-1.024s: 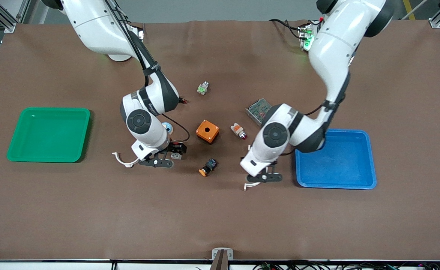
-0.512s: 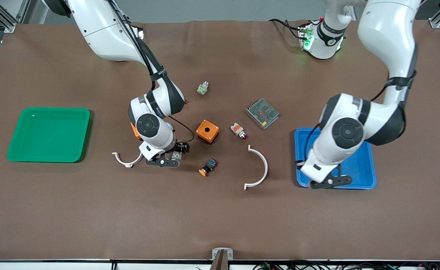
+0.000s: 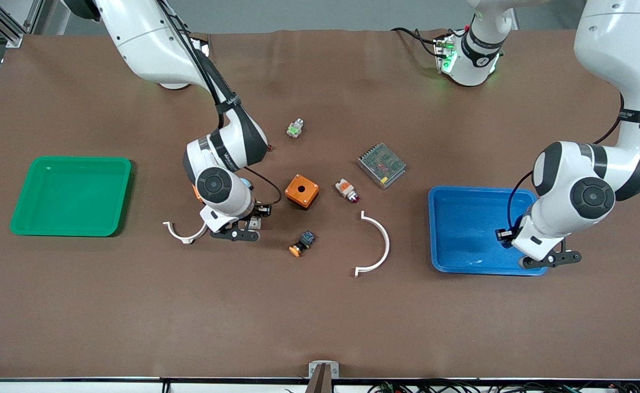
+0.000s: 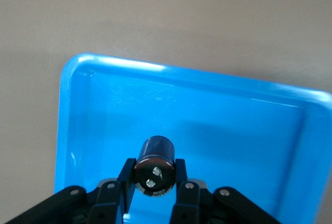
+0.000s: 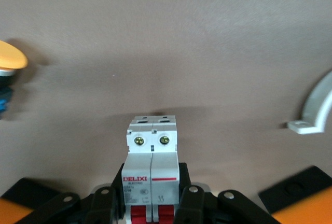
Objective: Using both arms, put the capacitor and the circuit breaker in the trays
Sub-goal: 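Carry the capacitor to the blue tray while the right gripper carries the breaker, then lower the capacitor into the blue tray while the right gripper lowers the breaker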
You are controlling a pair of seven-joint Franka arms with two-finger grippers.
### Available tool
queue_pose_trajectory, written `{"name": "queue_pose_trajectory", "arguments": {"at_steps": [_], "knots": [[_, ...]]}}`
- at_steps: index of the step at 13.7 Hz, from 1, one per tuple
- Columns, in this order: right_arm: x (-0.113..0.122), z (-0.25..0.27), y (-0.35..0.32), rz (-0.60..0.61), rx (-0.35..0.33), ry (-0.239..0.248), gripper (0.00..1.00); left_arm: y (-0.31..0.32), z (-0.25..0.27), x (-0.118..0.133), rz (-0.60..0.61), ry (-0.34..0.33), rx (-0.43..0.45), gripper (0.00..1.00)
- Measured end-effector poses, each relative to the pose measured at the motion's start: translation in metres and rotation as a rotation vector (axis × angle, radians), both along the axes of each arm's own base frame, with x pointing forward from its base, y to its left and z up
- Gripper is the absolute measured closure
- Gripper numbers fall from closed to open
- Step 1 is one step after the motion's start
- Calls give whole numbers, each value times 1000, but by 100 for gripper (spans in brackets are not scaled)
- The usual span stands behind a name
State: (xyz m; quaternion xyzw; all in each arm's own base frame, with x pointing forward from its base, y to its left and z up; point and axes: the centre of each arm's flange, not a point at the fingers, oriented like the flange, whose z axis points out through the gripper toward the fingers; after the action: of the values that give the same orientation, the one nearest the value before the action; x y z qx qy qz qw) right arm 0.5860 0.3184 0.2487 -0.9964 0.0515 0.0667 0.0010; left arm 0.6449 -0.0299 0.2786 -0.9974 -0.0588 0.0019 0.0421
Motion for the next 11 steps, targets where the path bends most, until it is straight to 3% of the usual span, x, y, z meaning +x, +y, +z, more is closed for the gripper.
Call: {"name": "queue_pose_trajectory", "arguments": {"at_steps": [3,6,8,11], "knots": [[18,79,-43,-38,-16,66,60,15,-39,-25,15,28,-14,66],[43,164,-162,-40,9,108,60,9,-57,-37,2,44,-23,66],[48,191,-262,-35,7,110,60,6,-65,-37,-2,36,-32,66],[44,191,-385,-8,1,126,60,0,-73,-36,-10,26,-45,66]]}}
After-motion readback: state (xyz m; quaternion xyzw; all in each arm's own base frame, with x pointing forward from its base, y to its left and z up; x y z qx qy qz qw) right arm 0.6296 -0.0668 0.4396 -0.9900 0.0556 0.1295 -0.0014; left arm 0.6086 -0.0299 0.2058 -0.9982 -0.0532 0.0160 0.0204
